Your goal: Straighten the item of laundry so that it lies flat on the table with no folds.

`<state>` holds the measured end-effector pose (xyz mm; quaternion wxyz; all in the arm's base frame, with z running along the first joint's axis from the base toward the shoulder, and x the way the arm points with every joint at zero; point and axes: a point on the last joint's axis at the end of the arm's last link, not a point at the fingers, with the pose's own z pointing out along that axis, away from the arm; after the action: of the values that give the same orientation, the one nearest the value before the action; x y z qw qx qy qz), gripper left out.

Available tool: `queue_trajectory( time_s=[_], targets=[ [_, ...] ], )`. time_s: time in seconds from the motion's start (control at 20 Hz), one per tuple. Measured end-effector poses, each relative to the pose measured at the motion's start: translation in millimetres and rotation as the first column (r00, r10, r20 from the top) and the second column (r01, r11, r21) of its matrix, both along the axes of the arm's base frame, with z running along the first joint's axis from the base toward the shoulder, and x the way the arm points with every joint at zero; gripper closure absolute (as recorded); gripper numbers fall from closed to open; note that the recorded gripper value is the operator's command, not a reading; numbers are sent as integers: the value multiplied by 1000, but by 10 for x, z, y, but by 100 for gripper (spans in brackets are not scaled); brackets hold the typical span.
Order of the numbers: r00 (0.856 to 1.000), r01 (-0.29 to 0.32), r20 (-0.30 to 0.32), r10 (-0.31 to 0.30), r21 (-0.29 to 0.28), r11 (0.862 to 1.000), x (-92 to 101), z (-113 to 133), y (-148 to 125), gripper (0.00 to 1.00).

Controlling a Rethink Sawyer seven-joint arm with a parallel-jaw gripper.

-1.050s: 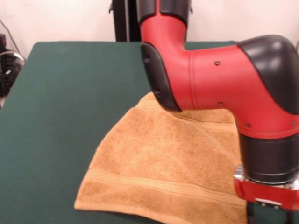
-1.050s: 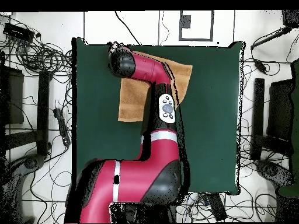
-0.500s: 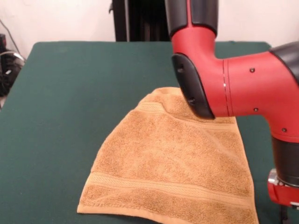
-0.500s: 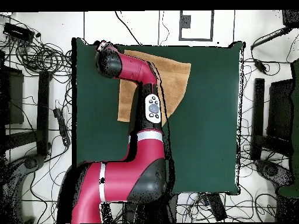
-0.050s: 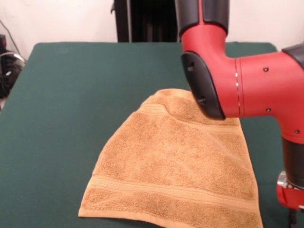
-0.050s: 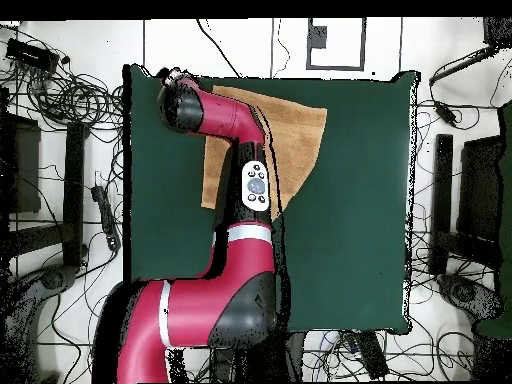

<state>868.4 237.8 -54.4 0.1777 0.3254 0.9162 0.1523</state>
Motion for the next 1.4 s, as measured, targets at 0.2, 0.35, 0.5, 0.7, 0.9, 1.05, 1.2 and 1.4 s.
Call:
queue_trajectory(
  time_s=[0.2, 0.35, 0.5, 0.7, 0.9, 1.05, 1.2, 1.4],
  targets=[
    [999, -1, -48, 0, -12, 1000, -117, 100, 0, 0],
    [995, 5, -103, -7, -24, 1000, -281, 285, -16, 0],
    [991, 20, -135, -24, -30, 999, -402, 476, -45, 0],
    [987, 41, -156, -46, -37, 998, -509, 717, -114, 0],
    [985, 61, -158, -65, -32, 998, -540, 825, -149, 0],
    [984, 75, -161, -79, -29, 997, -567, 786, -163, 0],
    [972, 128, -195, -129, -17, 992, -681, 608, -198, 0],
    [960, 164, -225, -165, -19, 986, -793, 467, -236, 0]
  ],
)
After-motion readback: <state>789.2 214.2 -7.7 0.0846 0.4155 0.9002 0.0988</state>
